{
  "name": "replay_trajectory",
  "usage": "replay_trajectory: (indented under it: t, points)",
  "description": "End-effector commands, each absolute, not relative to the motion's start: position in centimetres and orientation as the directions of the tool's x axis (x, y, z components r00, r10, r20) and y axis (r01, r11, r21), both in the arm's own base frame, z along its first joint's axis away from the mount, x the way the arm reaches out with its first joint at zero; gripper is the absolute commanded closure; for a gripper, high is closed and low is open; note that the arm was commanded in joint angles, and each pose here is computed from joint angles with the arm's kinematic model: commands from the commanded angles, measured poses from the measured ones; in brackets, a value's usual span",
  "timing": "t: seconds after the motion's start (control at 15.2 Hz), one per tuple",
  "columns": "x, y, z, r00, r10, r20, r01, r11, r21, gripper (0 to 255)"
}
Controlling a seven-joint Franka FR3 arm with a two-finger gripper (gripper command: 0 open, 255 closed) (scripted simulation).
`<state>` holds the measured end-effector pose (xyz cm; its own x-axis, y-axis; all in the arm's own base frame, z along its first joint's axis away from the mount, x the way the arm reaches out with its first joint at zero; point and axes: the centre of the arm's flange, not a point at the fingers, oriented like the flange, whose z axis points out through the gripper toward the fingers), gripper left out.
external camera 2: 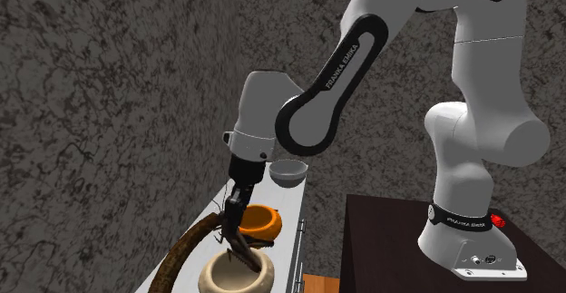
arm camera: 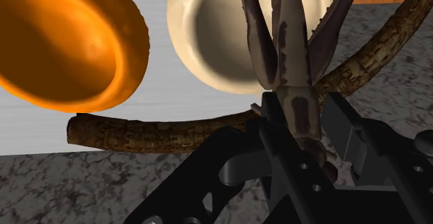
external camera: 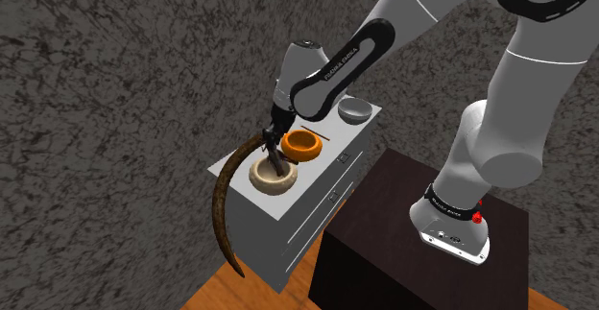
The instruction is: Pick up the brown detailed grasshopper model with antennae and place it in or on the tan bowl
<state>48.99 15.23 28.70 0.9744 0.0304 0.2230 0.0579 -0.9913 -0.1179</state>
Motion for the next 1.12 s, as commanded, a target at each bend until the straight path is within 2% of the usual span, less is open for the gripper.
replay_trajectory:
  t: [0.0, 0.59, 1.06]
  points:
    - [49.0, 15.2, 27.6, 0.974, 0.03, 0.224, 0.058, -0.991, -0.118, 255]
    - [49.0, 15.2, 23.0, 0.974, 0.03, 0.224, 0.058, -0.991, -0.118, 255]
    - [49.0, 15.2, 23.0, 0.974, 0.03, 0.224, 0.058, -0.991, -0.118, 255]
